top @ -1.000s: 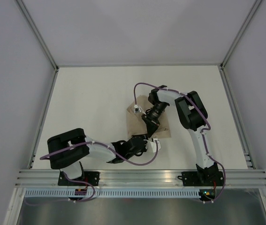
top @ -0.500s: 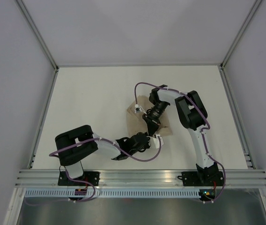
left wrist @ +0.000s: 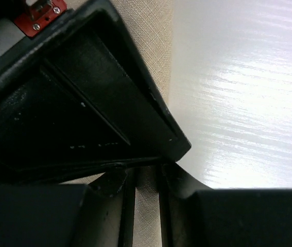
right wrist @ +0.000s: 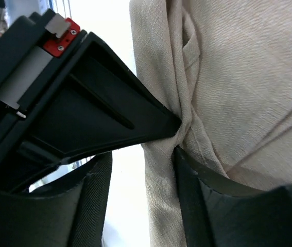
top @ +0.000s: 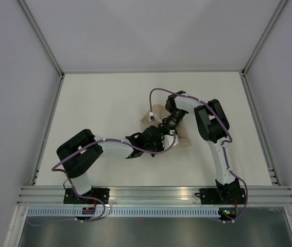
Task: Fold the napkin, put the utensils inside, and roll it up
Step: Roll the napkin at the center of the board.
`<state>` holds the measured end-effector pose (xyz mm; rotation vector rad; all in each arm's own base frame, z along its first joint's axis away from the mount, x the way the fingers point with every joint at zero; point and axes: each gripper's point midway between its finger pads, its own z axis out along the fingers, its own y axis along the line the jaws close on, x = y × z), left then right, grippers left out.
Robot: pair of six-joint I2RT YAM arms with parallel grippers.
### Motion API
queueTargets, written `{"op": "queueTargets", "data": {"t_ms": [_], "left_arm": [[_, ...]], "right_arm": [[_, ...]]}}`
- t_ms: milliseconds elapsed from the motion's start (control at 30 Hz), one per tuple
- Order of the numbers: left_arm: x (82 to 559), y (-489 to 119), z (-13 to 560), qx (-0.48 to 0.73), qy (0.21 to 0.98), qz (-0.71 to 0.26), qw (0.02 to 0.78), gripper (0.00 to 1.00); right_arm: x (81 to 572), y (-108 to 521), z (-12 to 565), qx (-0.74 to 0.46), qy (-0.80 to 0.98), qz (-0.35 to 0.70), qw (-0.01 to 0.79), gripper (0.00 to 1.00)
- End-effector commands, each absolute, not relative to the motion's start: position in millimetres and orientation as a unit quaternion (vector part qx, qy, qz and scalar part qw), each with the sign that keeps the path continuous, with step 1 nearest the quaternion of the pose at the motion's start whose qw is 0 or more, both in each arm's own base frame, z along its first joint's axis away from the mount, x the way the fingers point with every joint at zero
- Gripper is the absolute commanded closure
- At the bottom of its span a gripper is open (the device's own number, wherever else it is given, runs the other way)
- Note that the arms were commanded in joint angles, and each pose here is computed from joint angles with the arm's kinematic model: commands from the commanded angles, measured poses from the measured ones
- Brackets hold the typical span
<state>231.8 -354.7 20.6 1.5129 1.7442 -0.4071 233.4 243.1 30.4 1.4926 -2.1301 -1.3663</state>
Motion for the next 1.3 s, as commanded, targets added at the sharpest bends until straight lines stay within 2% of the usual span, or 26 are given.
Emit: {"op": "queueTargets", "data": {"t_ms": [0,167,400,533,733,900,1100,1267], "left_arm": [[185.7,-347.8,-6.6,0.593,0.719,-0.264,0.250,0.98],[182.7,-349.9,-2.6,0.584,0.728,-0.299,0.200,0.98],[181.7,-344.8,3.3,0.556,0.746,-0.339,0.140,0.98],[185.2,-339.1,8.9,0.525,0.765,-0.360,0.096,0.98],[196.0,-336.3,1.9,0.486,0.797,-0.358,0.022,0.98],[203.0,-337.7,2.0,0.459,0.811,-0.362,-0.019,0.98],[206.6,-338.4,-0.9,0.422,0.823,-0.371,-0.089,0.98],[204.8,-336.6,-8.8,0.408,0.827,-0.366,-0.120,0.98]], "right_arm": [[270.1,261.1,55.9,0.533,-0.708,-0.463,-0.008,0.42],[304.1,263.3,76.5,0.491,-0.746,-0.444,-0.077,0.37],[362.9,250.9,109.2,0.417,-0.789,-0.411,-0.186,0.36],[390.9,225.0,123.7,0.367,-0.801,-0.406,-0.244,0.36],[402.5,168.5,142.9,0.303,-0.802,-0.413,-0.306,0.36],[375.1,138.5,162.1,0.356,-0.776,-0.382,-0.353,0.37],[307.4,118.6,132.6,0.450,-0.756,-0.310,-0.361,0.38],[275.3,147.4,117.6,0.538,-0.714,-0.226,-0.388,0.36]]}}
